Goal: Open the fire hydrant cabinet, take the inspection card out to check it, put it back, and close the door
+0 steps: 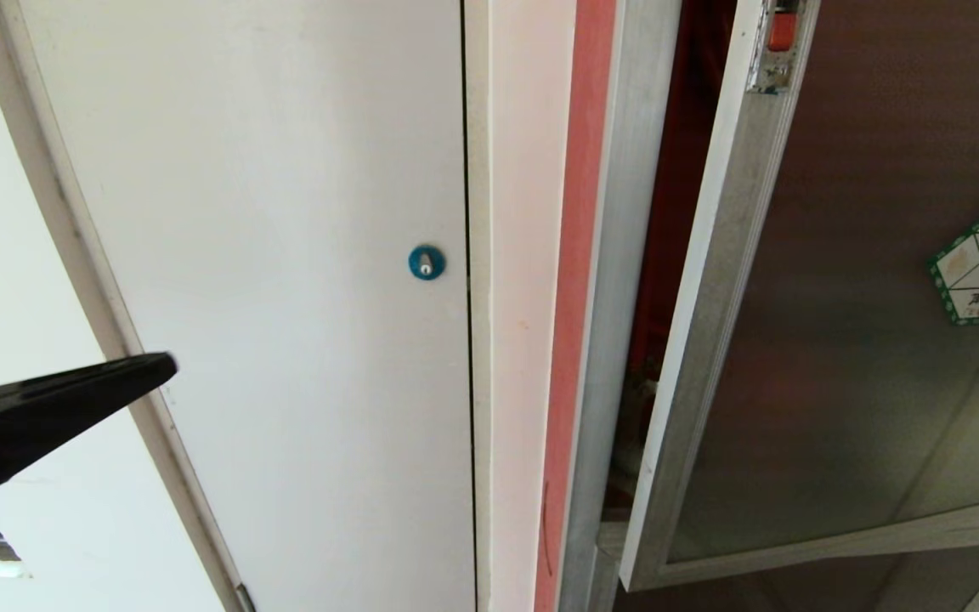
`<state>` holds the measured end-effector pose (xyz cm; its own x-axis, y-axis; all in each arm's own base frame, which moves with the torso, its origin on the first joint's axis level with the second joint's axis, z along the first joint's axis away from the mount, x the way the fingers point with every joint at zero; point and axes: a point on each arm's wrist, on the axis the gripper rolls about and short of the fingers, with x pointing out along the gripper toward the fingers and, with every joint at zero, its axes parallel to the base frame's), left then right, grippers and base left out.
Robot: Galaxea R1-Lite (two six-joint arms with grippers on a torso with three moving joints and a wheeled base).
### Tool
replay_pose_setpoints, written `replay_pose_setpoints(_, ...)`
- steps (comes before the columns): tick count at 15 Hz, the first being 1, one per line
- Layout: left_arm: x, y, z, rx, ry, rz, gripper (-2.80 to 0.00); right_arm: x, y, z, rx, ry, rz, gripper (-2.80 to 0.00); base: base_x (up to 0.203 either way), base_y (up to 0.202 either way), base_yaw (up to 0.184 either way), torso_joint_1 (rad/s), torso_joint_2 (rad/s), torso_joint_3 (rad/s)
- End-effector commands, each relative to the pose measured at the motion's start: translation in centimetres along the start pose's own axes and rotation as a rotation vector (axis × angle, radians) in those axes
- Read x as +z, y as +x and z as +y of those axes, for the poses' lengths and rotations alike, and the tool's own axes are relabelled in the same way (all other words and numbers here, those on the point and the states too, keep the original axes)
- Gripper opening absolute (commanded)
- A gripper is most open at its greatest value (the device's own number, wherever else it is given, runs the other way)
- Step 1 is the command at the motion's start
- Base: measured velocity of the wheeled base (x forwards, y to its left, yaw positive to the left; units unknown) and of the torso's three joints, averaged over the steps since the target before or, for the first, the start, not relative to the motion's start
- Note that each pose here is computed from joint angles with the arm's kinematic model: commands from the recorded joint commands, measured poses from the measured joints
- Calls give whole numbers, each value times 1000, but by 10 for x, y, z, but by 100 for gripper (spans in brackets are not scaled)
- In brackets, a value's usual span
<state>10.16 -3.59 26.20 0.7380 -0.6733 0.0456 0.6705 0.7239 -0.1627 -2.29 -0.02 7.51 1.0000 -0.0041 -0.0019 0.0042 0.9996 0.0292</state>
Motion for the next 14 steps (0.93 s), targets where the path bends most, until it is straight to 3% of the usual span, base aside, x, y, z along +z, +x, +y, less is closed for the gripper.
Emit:
replay_pose_setpoints(1,-4,79,14,-130,-95,131,-280,0,0,0,0,0,1,-280,0,0,0,0,0,0)
replay_pose_setpoints(4,2,143,0,-276,-132,156,-280,0,0,0,-1,0,1,-280,0,0,0,0,0,0)
replay_pose_setpoints(7,-5,182,-20,-373,-143,189,-280,0,0,0,0,0,1,-280,0,0,0,0,0,0)
replay_pose_setpoints(11,-23,214,-39,-435,-150,241,-280,0,0,0,1,1,1,-280,0,0,0,0,0,0)
replay_pose_setpoints(14,-29,236,-51,-380,-138,231,-280,0,0,0,-1,0,1,-280,0,0,0,0,0,0)
